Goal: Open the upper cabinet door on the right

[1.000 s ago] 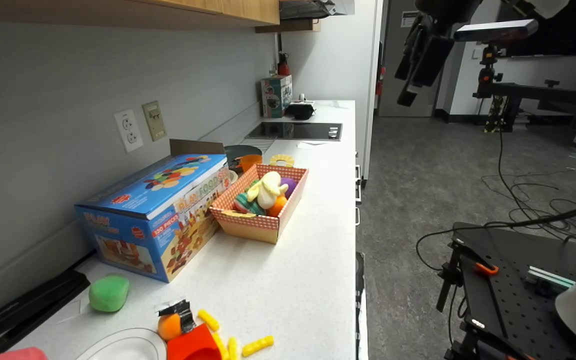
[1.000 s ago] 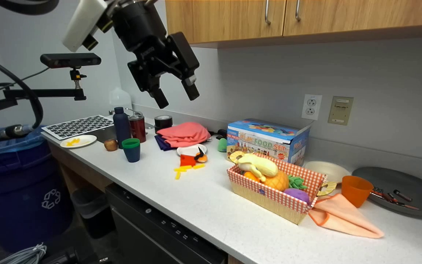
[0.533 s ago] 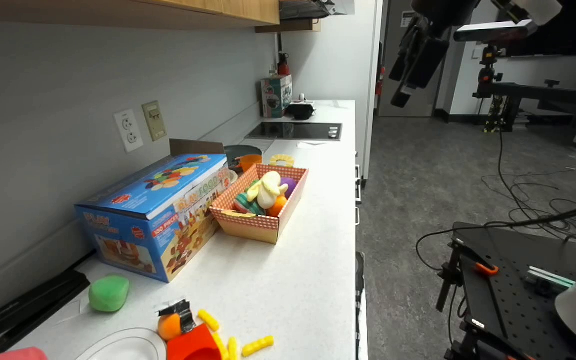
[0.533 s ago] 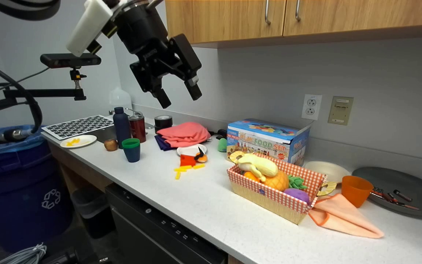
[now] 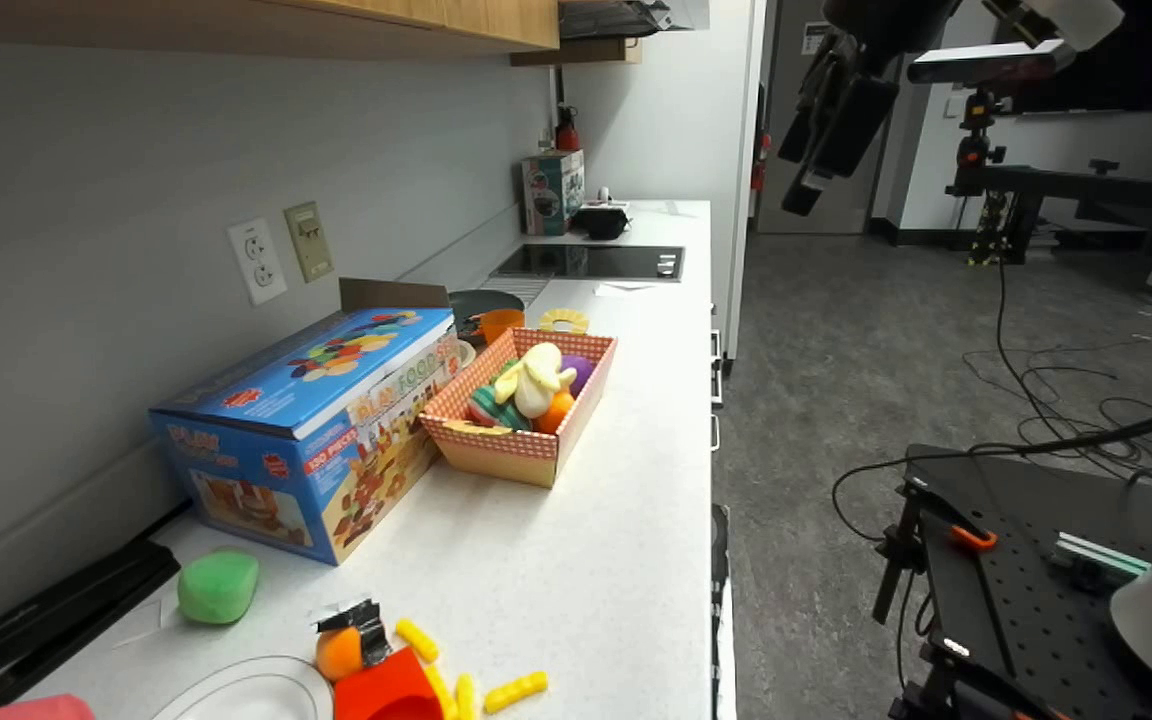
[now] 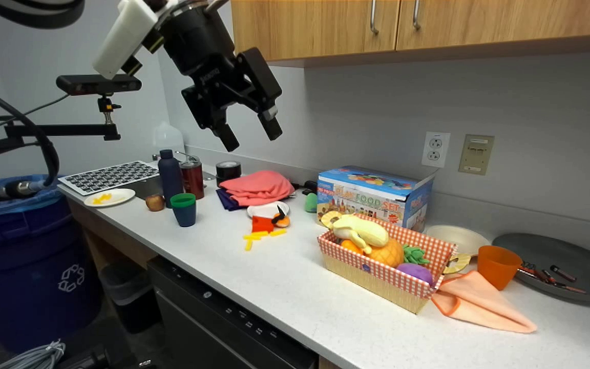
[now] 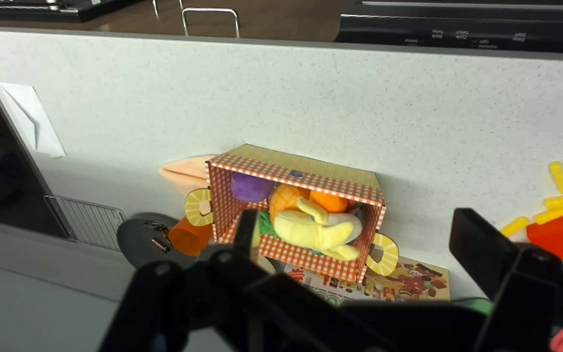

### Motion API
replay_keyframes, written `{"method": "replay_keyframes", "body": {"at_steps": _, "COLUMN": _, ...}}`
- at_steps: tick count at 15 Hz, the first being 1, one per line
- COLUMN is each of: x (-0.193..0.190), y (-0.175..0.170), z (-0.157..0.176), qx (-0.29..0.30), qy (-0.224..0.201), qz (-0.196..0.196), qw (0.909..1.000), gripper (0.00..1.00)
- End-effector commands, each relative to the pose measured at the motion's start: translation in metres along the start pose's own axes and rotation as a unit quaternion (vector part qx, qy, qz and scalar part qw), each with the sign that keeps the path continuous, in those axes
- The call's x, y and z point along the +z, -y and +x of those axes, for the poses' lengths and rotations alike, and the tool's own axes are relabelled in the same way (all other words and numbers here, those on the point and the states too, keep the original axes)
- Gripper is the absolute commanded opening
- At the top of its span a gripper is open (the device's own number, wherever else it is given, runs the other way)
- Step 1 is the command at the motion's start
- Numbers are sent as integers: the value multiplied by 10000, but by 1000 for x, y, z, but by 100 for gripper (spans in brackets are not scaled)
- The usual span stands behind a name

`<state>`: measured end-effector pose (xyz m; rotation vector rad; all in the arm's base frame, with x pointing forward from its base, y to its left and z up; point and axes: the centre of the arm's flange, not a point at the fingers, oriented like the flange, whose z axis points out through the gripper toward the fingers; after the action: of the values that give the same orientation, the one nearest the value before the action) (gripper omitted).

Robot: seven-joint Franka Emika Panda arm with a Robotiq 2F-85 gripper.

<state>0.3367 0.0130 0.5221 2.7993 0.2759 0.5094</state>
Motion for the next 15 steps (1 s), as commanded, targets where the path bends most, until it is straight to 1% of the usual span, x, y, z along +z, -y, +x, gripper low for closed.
{"method": "replay_keyframes", "body": {"at_steps": 1, "x": 0, "y": -1, "z": 0, "qx": -49, "qy": 24, "qz": -42, "qw": 10000, "gripper": 100}}
{"method": "replay_keyframes", "body": {"at_steps": 3, "x": -1, "y": 0, "z": -3, "qx": -53, "qy": 261, "qz": -56, "qw": 9996, "gripper": 100}}
{"method": "replay_keyframes", "body": {"at_steps": 4, "x": 1, "y": -1, "z": -4, "qx": -128, "qy": 269, "qz": -69, "qw": 9995, "gripper": 100}}
{"method": "replay_keyframes", "body": {"at_steps": 5, "x": -33, "y": -3, "z": 12, "qx": -180, "qy": 281, "qz": -32, "qw": 9994, "gripper": 100}}
{"method": "replay_keyframes", "body": {"at_steps": 8, "x": -84, "y": -11, "z": 16, "qx": -380, "qy": 375, "qz": -206, "qw": 9984, "gripper": 100}}
{"method": "replay_keyframes", "body": {"at_steps": 9, "x": -94, "y": -13, "z": 19, "qx": -417, "qy": 355, "qz": -224, "qw": 9982, "gripper": 100}}
{"method": "replay_keyframes", "body": {"at_steps": 10, "x": -105, "y": -13, "z": 22, "qx": -335, "qy": 318, "qz": -288, "qw": 9985, "gripper": 100}}
{"method": "replay_keyframes", "body": {"at_steps": 11, "x": -126, "y": -18, "z": 28, "qx": -250, "qy": 285, "qz": -346, "qw": 9987, "gripper": 100}}
{"method": "replay_keyframes", "body": {"at_steps": 12, "x": -93, "y": -12, "z": 18, "qx": -205, "qy": 277, "qz": -230, "qw": 9991, "gripper": 100}}
{"method": "replay_keyframes", "body": {"at_steps": 14, "x": -115, "y": -16, "z": 22, "qx": -163, "qy": 218, "qz": -270, "qw": 9993, "gripper": 100}}
{"method": "replay_keyframes", "body": {"at_steps": 15, "x": -118, "y": -17, "z": 22, "qx": -154, "qy": 211, "qz": -275, "qw": 9993, "gripper": 100}}
